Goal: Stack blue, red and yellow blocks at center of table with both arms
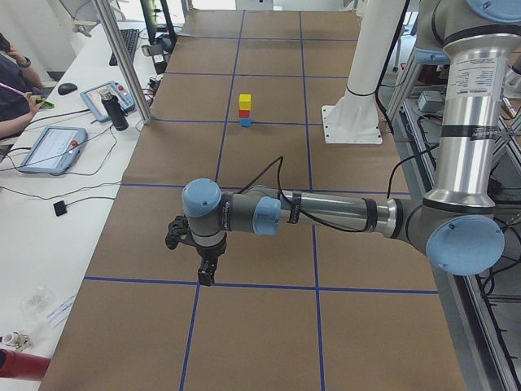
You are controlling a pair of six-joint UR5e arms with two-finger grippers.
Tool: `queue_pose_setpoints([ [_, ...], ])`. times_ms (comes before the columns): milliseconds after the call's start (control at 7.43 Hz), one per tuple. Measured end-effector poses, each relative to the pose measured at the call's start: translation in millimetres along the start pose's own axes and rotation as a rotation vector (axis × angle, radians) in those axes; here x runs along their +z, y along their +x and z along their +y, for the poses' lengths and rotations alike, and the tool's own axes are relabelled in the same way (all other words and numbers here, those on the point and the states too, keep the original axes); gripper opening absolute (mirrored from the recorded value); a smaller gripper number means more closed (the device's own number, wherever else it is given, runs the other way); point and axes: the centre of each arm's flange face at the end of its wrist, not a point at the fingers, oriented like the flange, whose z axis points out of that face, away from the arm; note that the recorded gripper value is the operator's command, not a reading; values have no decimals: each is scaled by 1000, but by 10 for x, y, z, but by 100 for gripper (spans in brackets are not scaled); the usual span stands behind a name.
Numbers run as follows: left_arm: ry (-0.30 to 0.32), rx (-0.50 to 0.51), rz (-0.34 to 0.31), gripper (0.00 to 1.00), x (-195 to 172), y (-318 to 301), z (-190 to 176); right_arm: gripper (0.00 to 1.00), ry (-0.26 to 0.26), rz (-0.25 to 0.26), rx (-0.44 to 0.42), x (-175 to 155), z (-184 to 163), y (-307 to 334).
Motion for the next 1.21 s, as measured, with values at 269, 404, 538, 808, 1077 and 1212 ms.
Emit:
queue_pose_setpoints([
  [269, -3, -3, 1, 100, 12, -1, 57, 99, 1, 0, -1, -3, -7, -4],
  [404, -2, -2, 1, 100, 6, 6, 67, 99, 0, -1, 1, 1, 8, 3],
  [538, -1, -1, 2, 100, 4, 8, 72, 99, -1, -2, 4, 2, 28, 16],
  [808, -1, -1, 2, 100, 4, 8, 75, 99, 0, -2, 6, -1, 42, 26],
  [1077, -1, -1, 2, 100, 4, 8, 75, 99, 2, -3, 4, -11, 27, 16],
  [1212, -1, -1, 2, 100, 4, 8, 75, 99, 3, -2, 3, -16, 12, 6],
])
